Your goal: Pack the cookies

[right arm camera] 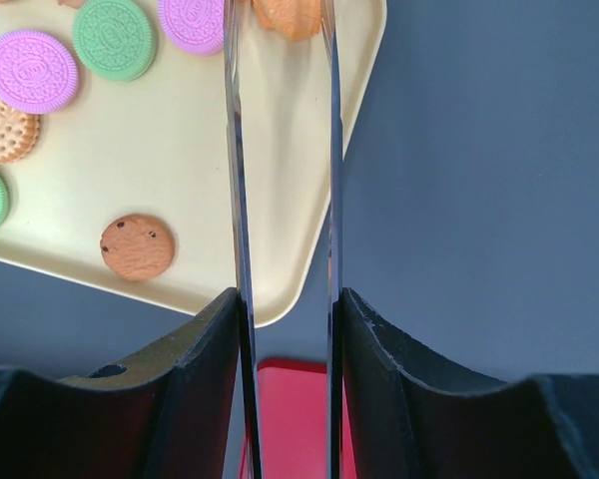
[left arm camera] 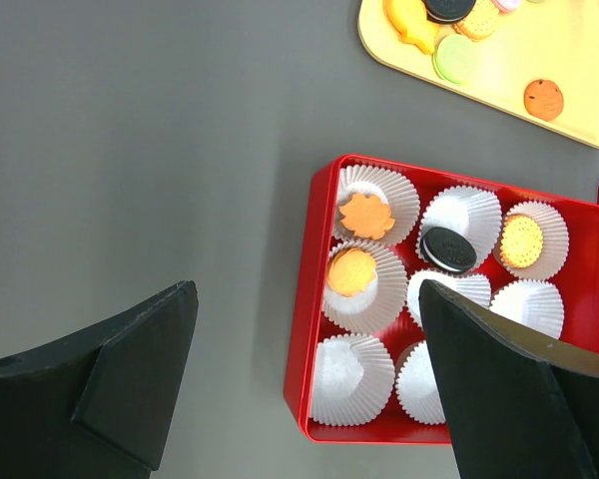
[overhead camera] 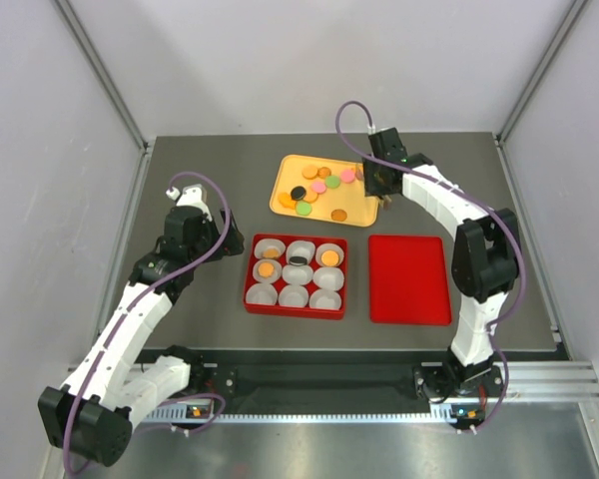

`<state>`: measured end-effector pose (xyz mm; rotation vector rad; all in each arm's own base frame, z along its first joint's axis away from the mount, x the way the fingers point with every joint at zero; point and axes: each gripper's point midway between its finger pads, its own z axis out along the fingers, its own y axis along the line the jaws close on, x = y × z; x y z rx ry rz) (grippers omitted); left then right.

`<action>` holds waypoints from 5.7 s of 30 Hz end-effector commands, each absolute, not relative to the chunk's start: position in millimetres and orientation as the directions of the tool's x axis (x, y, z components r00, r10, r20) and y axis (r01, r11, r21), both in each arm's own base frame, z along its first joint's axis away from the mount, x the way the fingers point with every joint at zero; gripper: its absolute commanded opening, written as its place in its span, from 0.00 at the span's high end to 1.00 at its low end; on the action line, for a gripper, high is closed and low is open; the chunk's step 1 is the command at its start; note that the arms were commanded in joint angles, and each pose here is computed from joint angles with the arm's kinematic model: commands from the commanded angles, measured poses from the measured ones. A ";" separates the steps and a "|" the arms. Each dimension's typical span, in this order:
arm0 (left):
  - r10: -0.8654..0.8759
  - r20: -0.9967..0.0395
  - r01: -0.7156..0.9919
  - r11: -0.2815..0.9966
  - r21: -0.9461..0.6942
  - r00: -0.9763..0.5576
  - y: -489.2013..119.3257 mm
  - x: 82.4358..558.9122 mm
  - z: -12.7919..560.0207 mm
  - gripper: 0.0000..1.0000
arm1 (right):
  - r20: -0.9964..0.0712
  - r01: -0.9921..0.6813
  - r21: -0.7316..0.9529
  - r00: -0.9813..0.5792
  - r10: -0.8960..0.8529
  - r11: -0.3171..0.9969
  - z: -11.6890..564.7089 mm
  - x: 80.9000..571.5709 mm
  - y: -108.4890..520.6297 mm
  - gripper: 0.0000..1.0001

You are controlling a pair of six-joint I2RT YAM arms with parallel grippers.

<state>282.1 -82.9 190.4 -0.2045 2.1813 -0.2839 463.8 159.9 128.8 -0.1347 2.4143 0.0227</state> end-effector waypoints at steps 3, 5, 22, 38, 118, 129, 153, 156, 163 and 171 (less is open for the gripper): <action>-0.252 -0.794 -0.026 0.958 -0.286 -0.554 -84.5 289.2 196.9 0.03 | -0.671 -0.089 -0.010 -0.738 -0.073 0.996 122.7 474.6 153.7 0.58; -0.252 -0.794 -0.024 0.958 -0.287 -0.553 -84.7 289.0 197.3 0.03 | -0.668 -0.090 -0.011 -0.740 -0.074 0.996 121.0 474.4 153.1 0.58; -0.252 -0.792 -0.026 0.958 -0.287 -0.557 -84.8 289.1 195.8 0.03 | -0.671 -0.072 -0.039 -0.737 -0.079 0.997 120.8 473.7 145.2 0.55; -0.251 -0.793 -0.025 0.958 -0.286 -0.556 -84.9 289.6 196.7 0.03 | -0.667 -0.092 0.005 -0.742 -0.065 0.996 109.2 483.6 149.1 0.58; -0.261 -0.800 -0.014 0.953 -0.302 -0.540 -85.0 285.7 202.4 0.03 | -0.630 -0.569 0.209 -0.700 -0.336 0.795 155.9 168.6 284.8 0.67; -0.261 -0.798 -0.013 0.953 -0.302 -0.543 -85.1 285.2 201.8 0.03 | -0.627 -0.572 0.205 -0.700 -0.342 0.794 151.1 169.0 290.3 0.65; -0.260 -0.798 -0.012 0.953 -0.303 -0.544 -85.4 285.1 201.8 0.03 | -0.688 -0.568 0.176 -0.655 -0.312 0.804 185.5 177.9 286.4 0.57; -0.261 -0.798 -0.011 0.953 -0.304 -0.543 -85.7 285.2 202.1 0.03 | -0.710 -0.554 0.147 -0.636 -0.303 0.819 198.6 188.1 279.4 0.56; -0.261 -0.797 -0.011 0.953 -0.304 -0.544 -85.8 286.1 201.8 0.03 | -0.769 -0.446 0.109 -0.604 -0.209 0.888 235.0 257.6 250.2 0.55; -0.261 -0.798 -0.015 0.953 -0.302 -0.544 -85.0 286.5 201.4 0.03 | -0.758 -0.298 0.098 -0.641 -0.123 0.949 222.0 368.8 222.2 0.57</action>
